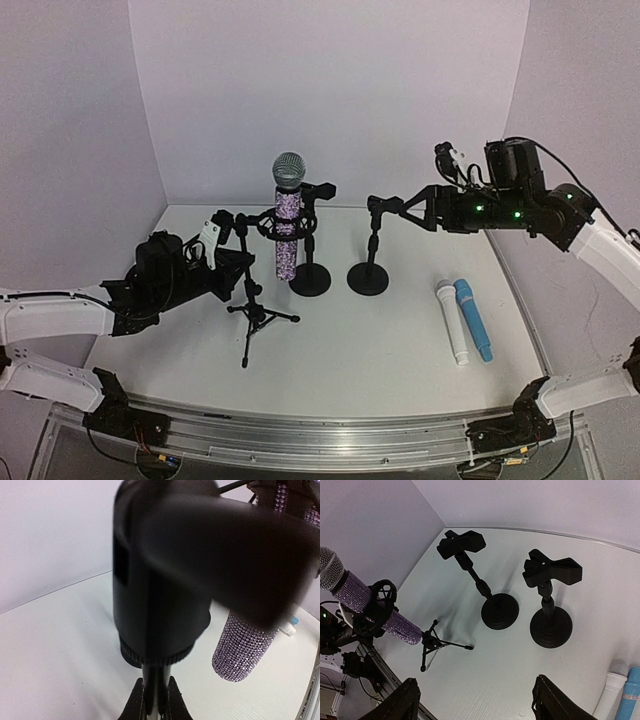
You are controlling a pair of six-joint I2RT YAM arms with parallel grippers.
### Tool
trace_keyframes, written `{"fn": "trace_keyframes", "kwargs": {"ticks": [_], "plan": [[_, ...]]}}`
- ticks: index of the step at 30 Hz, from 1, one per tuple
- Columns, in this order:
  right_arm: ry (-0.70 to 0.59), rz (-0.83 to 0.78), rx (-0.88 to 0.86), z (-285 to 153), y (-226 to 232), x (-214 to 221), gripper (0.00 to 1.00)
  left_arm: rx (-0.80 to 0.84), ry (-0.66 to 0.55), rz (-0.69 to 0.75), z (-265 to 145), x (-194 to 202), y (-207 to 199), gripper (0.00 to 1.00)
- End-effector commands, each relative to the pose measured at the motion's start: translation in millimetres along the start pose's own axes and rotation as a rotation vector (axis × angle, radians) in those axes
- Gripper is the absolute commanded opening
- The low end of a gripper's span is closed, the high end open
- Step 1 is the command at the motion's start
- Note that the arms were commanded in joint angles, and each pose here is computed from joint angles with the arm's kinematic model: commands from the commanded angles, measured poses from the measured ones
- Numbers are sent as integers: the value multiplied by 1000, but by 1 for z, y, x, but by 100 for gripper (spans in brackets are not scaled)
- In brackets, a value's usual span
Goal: Remove the microphone from the stand
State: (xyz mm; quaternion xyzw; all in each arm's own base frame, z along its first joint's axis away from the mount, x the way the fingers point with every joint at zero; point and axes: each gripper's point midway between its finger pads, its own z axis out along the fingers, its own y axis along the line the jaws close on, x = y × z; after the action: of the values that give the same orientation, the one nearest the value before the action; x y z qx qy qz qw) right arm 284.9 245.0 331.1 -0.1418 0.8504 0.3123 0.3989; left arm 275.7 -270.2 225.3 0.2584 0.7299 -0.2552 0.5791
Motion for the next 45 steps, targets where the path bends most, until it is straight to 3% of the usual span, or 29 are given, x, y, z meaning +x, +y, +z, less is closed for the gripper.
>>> {"fn": "trace_keyframes", "kwargs": {"ticks": [1, 14, 20, 28, 33, 37, 42, 45], "plan": [[-50, 3, -19, 5, 12, -8, 75, -1, -222, -114, 0, -66, -5, 0], [26, 6, -91, 49, 34, 12, 75, 18, -84, -174, 16, -7, -15, 0], [56, 117, -155, 71, 43, 36, 75, 19, -45, -182, 11, 13, -16, 18], [153, 135, -206, 100, 59, 57, 75, 63, 10, -209, 3, 25, -23, 44], [221, 192, -215, 110, 55, 81, 75, 70, 71, -136, -8, 33, -22, 57], [236, 265, -221, 118, 49, 99, 75, 174, 91, -97, -18, 39, -19, 70], [259, 332, -255, 134, 51, 112, 74, 214, 113, -79, -16, 37, 12, 73], [253, 413, -299, 150, 52, 125, 73, 351, 73, -41, -22, 20, 15, 66]]}}
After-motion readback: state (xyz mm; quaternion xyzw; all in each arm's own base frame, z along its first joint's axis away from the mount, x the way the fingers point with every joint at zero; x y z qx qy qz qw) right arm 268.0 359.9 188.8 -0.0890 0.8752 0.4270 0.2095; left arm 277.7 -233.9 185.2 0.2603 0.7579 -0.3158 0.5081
